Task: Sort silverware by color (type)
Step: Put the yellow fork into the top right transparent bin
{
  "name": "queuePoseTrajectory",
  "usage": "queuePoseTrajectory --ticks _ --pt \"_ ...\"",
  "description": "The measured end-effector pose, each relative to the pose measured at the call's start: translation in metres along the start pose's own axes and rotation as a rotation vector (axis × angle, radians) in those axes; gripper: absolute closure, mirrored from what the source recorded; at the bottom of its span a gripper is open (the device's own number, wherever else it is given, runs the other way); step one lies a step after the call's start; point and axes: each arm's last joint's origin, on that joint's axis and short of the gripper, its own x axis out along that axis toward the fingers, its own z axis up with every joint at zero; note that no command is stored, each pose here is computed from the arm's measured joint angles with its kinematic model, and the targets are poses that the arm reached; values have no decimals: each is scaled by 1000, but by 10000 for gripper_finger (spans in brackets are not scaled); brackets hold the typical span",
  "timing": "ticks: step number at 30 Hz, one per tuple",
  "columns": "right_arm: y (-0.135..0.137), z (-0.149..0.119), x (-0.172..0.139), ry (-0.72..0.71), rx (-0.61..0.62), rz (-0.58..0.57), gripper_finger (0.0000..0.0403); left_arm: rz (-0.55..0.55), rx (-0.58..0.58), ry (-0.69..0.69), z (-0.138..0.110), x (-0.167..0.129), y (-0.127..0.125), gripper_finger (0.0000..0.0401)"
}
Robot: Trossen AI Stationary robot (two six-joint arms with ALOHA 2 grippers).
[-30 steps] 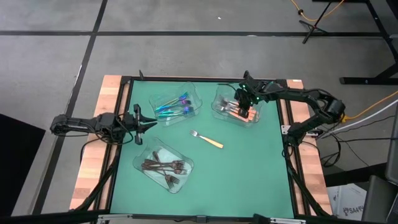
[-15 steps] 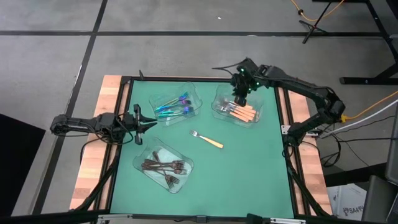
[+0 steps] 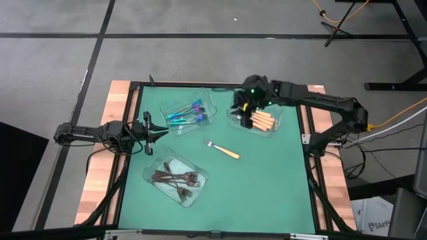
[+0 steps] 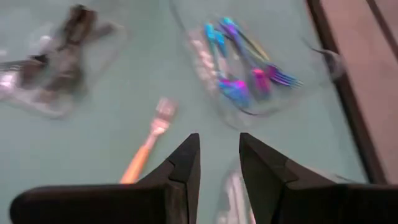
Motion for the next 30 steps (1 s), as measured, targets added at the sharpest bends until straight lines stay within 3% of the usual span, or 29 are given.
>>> queuePoseTrajectory --ticks 6,16,30 --pt "40 7 10 -1 -33 83 303 0 0 -1 0 0 0 348" --pt "89 7 58 79 -75 60 303 0 0 -1 0 0 0 348" --pt "105 -23 145 275 -76 73 303 0 0 -1 0 0 0 348"
